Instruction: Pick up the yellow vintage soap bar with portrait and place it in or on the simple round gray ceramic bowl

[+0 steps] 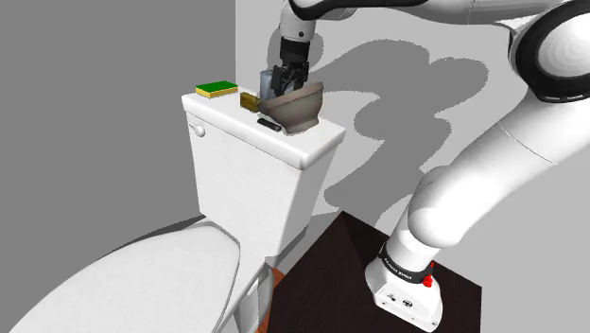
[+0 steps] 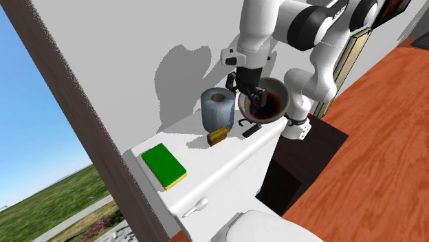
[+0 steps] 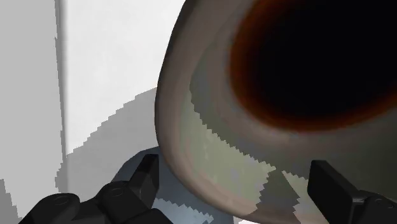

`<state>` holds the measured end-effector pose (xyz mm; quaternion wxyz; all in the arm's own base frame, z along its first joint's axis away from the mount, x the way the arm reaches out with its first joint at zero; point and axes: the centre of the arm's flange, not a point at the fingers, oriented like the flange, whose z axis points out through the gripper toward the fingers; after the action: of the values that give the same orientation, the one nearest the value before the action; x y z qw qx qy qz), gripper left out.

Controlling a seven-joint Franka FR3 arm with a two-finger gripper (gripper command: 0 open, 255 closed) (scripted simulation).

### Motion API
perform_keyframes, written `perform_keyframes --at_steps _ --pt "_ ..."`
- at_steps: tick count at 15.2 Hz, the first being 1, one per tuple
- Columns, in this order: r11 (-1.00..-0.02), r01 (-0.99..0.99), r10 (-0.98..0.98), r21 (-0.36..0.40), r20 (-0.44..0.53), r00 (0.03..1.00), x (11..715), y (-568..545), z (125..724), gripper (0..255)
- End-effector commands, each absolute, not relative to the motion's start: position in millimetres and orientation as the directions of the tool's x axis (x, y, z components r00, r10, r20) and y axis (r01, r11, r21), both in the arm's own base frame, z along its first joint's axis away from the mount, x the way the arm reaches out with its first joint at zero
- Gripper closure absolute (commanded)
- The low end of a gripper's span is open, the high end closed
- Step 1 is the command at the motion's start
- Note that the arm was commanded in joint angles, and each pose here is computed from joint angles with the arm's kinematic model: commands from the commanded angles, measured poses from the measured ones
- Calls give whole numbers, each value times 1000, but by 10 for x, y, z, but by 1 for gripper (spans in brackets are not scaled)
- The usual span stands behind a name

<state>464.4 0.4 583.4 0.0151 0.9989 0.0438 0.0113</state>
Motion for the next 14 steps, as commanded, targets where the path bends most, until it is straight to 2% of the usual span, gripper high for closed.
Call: perform_keyframes --at_steps 1,7,14 --pt "-994 99 100 41 6 995 4945 64 5802 0" --pt "-989 134 131 68 -39 991 5769 237 5735 0" --pt "-989 134 131 68 -39 991 5758 210 5366 0"
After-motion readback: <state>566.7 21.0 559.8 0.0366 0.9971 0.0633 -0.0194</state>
